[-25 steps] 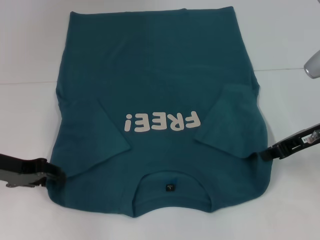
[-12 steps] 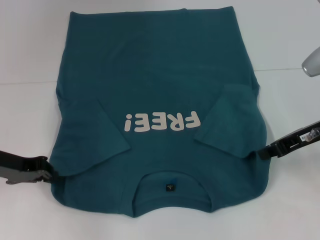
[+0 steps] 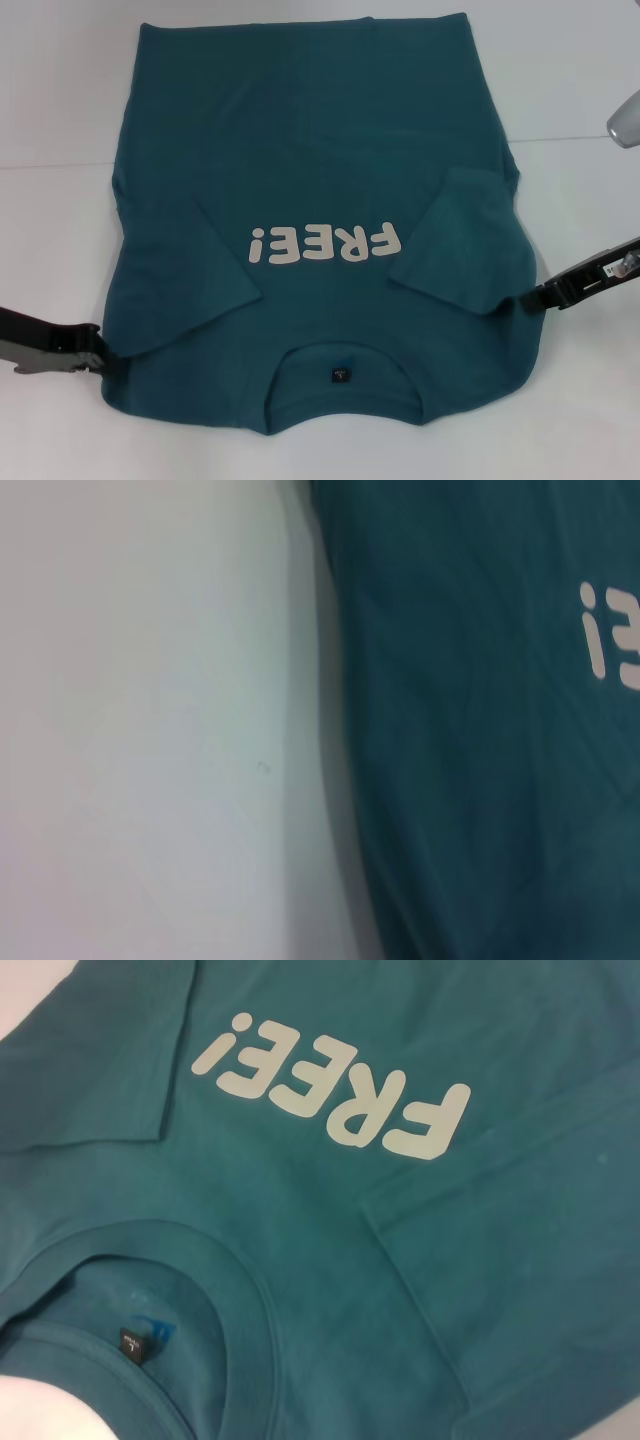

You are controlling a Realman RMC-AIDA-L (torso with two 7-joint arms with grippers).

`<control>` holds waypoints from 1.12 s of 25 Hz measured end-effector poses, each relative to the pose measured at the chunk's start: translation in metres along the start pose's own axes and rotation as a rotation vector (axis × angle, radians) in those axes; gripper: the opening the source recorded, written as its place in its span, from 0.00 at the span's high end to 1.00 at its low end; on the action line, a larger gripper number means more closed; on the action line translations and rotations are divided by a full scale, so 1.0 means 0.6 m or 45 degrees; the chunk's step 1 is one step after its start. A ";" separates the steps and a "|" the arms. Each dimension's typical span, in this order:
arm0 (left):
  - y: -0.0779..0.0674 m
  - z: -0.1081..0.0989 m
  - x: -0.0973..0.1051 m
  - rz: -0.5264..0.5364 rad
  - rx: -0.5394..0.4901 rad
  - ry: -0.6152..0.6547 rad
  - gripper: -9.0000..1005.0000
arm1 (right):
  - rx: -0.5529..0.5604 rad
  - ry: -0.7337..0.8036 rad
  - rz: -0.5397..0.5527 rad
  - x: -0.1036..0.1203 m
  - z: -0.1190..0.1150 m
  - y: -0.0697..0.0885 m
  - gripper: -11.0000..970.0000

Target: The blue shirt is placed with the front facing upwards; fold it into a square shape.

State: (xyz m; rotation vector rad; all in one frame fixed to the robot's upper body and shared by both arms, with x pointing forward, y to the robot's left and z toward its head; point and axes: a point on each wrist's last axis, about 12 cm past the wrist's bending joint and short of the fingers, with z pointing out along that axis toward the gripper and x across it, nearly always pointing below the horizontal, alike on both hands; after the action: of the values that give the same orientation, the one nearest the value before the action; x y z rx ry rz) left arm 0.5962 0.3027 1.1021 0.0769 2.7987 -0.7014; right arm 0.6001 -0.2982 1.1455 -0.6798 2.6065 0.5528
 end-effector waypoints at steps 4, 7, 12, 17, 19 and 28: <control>-0.001 0.001 0.001 0.015 -0.002 0.001 0.92 | 0.002 0.000 -0.001 0.000 -0.001 -0.001 0.95; -0.001 0.001 0.000 0.015 -0.002 -0.003 0.95 | 0.004 0.000 -0.002 0.000 -0.002 -0.001 0.95; -0.004 -0.002 -0.004 0.024 -0.007 -0.020 0.96 | 0.003 0.000 -0.011 0.001 -0.001 -0.001 0.95; -0.006 -0.004 -0.007 0.037 -0.012 -0.035 0.95 | 0.002 0.000 -0.017 0.001 0.000 -0.001 0.95; -0.007 -0.004 -0.006 0.039 -0.013 -0.033 0.95 | 0.002 0.000 -0.018 0.001 -0.001 -0.001 0.95; -0.012 0.003 -0.002 0.080 0.000 -0.017 0.95 | -0.006 0.012 -0.049 0.004 0.000 0.002 0.95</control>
State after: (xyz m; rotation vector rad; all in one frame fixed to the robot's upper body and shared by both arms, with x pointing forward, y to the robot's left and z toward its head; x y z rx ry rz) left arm 0.5968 0.2956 1.1043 0.1583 2.7702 -0.6849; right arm 0.5977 -0.2981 1.1446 -0.7339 2.5955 0.5458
